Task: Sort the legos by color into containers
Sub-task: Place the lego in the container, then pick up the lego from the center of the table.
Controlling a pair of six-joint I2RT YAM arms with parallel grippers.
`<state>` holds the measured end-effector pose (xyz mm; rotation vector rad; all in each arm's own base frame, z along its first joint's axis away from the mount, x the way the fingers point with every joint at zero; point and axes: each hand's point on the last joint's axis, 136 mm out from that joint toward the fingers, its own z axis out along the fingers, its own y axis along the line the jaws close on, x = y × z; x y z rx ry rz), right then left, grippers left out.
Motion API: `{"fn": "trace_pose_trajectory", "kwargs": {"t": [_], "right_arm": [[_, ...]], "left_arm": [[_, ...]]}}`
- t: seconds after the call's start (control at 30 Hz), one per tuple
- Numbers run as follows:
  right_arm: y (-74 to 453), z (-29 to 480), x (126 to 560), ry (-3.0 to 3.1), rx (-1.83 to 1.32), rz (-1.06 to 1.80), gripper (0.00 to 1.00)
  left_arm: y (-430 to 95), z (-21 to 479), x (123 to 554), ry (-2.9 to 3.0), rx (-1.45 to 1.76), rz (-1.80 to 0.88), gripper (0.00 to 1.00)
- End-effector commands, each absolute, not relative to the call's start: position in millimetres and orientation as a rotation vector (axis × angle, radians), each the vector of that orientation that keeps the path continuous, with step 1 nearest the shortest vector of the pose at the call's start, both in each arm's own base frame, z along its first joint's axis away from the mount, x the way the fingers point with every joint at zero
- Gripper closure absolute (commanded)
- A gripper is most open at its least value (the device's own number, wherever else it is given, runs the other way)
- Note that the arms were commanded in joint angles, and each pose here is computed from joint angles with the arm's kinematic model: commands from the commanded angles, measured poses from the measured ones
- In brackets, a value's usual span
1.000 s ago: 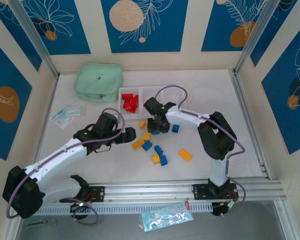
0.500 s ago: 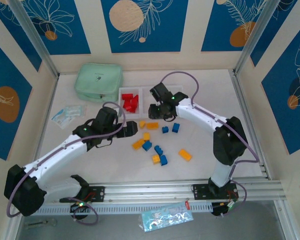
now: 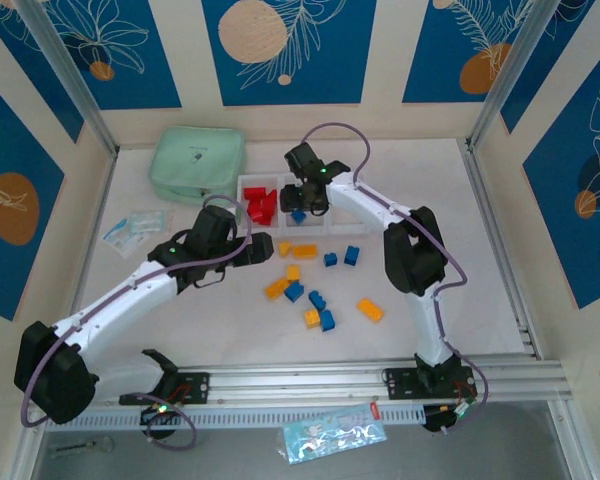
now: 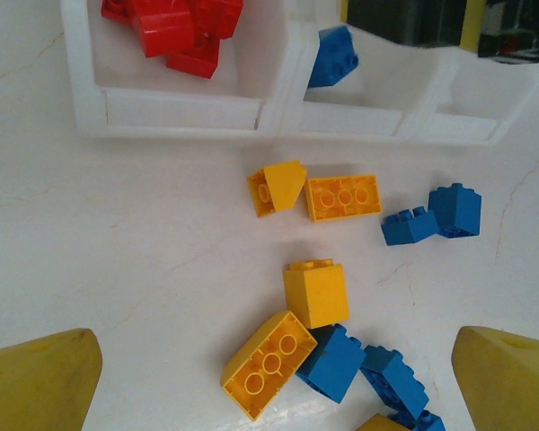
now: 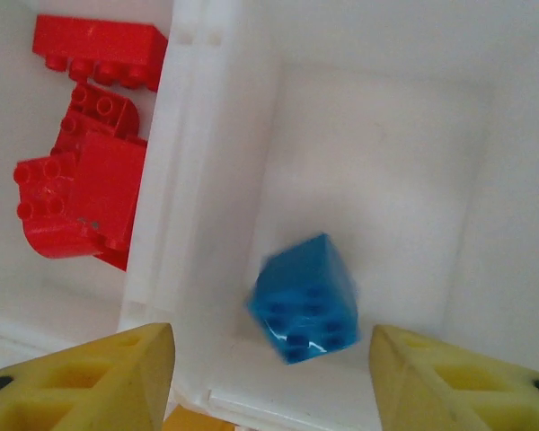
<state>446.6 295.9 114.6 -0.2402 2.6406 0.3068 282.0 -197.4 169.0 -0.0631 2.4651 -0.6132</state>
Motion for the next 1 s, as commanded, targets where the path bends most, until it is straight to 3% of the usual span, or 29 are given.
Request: {"fn": "trace_pose_trajectory", "kwargs": {"t": [0.0, 0.17, 0.5, 0.77, 0.97], "right_arm": [[290, 157, 444, 2.568, -0.262, 0.323, 0.37], [273, 165, 405, 2.571, -0.277, 0.365, 0.37], [231, 107, 331, 2.777, -0.389, 0.259, 0.35], [223, 74, 321, 2.845, -0.427, 0.181, 0.35], [225, 59, 323, 2.849, -0.462, 0.121, 0.40]], "left_arm": [[-195, 186, 287, 2.428, -0.074, -0.615, 0.01], [-199, 189, 277, 2.438, -0.064, -0.671, 0.01], [-226, 174, 245, 2.441, 0.040, -0.799, 0.01], [-240, 162, 234, 2.459, 0.070, -0.784, 0.01], [-246, 156, 233, 2.464, 0.044, -0.799, 0.01]]}}
